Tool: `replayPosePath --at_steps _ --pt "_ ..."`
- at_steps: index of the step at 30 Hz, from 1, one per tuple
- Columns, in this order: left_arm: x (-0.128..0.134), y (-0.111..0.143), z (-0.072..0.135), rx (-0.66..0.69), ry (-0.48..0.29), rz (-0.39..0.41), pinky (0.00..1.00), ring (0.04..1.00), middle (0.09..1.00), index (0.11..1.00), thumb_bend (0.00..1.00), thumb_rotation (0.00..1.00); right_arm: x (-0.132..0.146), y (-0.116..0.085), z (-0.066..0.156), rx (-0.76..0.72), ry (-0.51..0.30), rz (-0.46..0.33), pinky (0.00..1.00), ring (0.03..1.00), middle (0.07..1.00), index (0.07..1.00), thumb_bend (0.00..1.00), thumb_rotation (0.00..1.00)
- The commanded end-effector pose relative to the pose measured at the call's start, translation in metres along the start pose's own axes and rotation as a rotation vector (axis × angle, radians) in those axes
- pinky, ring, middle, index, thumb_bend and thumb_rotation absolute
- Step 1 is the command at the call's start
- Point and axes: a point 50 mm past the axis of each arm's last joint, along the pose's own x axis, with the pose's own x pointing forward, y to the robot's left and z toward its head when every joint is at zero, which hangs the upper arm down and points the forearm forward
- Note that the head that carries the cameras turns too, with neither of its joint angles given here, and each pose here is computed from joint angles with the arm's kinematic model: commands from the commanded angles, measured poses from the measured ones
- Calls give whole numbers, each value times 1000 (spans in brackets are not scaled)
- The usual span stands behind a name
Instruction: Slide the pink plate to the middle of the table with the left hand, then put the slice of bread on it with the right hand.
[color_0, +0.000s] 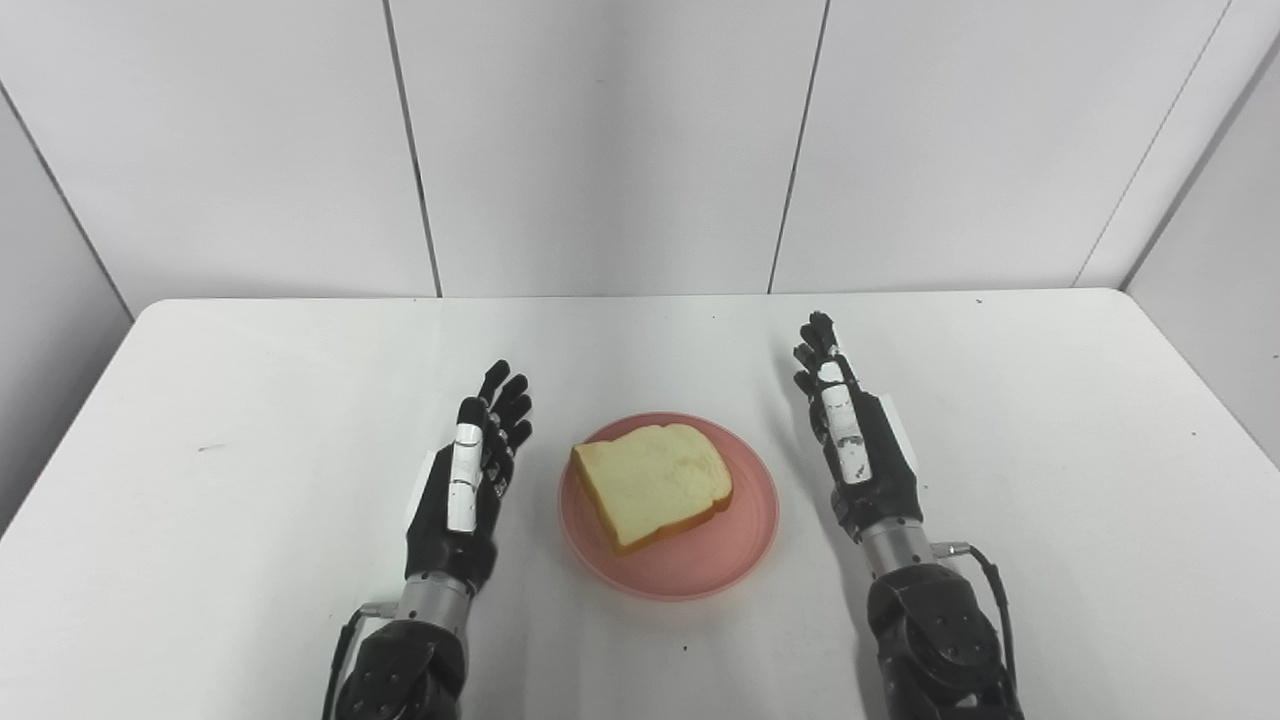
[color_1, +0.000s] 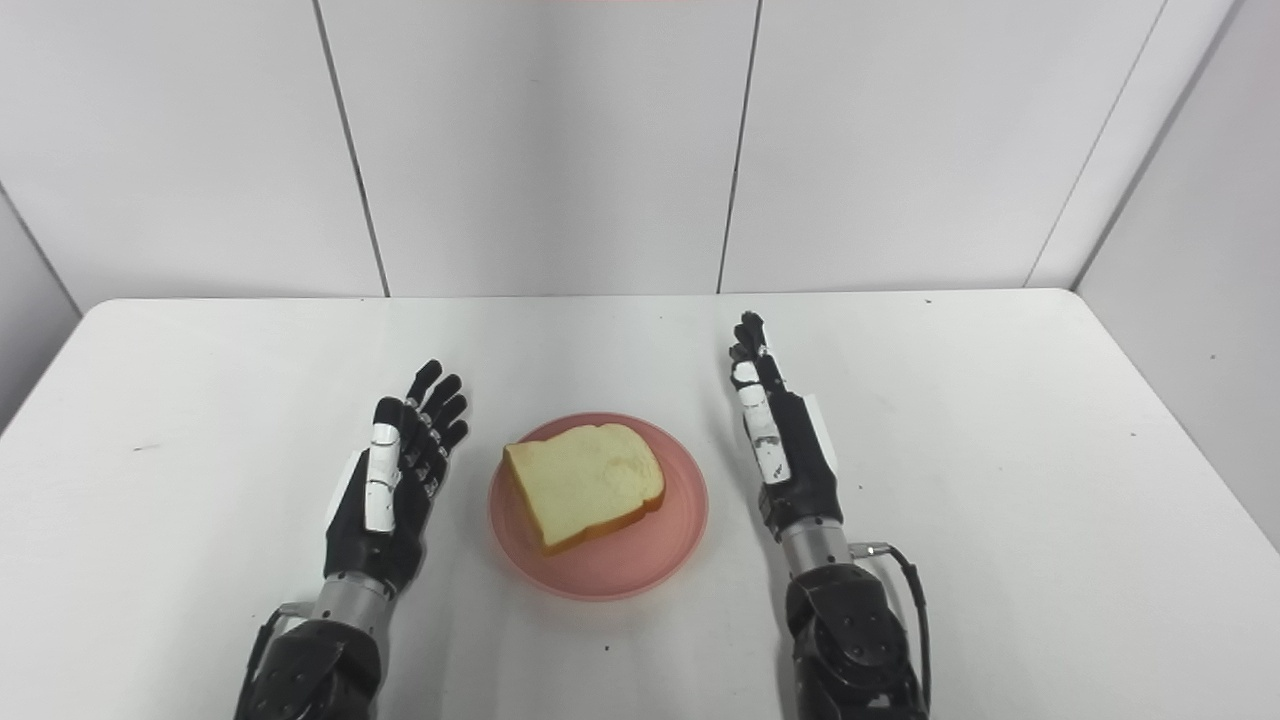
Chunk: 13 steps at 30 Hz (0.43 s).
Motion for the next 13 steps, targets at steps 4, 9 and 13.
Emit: replayPosePath --at_steps 4,9,13 --pt "6 0 15 14 -51 -37 996 980 968 948 717 1000 -2 11 7 79 -25 -26 1000 1000 1000 1000 639 920" --pt "6 2 17 19 -47 -46 1000 997 980 958 704 1000 -6 16 7 106 -1 -19 1000 1000 1000 1000 614 937" --pt "7 4 20 27 -43 -52 1000 1000 986 967 696 1000 -8 18 7 126 6 -20 1000 1000 1000 1000 611 930"
